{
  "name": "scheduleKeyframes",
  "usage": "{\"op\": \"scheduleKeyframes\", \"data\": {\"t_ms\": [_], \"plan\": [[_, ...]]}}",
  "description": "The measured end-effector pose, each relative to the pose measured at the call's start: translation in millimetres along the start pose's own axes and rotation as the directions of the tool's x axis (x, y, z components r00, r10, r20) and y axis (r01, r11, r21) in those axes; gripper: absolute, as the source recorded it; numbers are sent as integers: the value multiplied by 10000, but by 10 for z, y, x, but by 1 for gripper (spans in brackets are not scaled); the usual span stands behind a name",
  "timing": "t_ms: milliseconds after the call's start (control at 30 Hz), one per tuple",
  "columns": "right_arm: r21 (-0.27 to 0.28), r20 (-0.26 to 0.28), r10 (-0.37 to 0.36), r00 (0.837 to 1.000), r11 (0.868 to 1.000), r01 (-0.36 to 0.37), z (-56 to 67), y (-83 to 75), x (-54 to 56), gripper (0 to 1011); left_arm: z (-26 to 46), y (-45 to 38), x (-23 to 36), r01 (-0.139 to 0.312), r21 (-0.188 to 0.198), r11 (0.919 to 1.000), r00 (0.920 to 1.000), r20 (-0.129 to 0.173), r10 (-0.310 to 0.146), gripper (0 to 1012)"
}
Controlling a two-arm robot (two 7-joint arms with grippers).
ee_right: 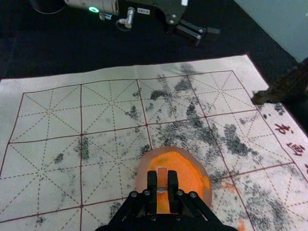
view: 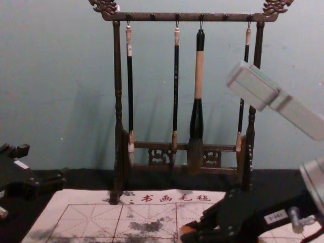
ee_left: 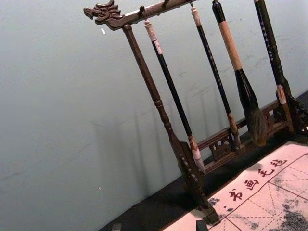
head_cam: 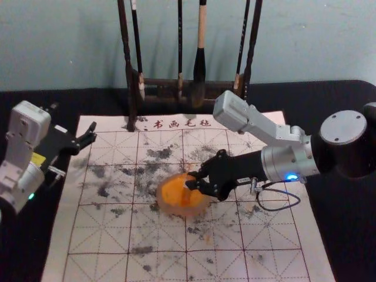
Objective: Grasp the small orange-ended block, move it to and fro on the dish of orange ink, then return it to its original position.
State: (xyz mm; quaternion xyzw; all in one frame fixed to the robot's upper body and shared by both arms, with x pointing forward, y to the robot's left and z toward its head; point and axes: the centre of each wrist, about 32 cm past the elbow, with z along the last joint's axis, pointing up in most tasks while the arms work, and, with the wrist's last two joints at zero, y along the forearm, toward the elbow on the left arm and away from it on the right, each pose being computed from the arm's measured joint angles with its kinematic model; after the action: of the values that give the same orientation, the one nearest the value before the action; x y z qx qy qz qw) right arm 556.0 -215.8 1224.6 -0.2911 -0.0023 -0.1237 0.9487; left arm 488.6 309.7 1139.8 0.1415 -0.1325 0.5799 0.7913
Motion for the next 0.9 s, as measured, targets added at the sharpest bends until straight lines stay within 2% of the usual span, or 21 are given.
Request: {"op": "scheduleKeyframes", "data": {"t_ms": [433, 900], "plan": [[26, 48, 159, 9999, 9999, -159, 49, 114, 18, 104, 0, 0, 0, 0, 1, 10000, 10000, 1, 0, 1001], [-44, -57, -265, 9996, 9996, 264, 71, 211, 144, 104, 0, 0, 0, 0, 0, 10000, 10000, 0, 0, 1001]]}}
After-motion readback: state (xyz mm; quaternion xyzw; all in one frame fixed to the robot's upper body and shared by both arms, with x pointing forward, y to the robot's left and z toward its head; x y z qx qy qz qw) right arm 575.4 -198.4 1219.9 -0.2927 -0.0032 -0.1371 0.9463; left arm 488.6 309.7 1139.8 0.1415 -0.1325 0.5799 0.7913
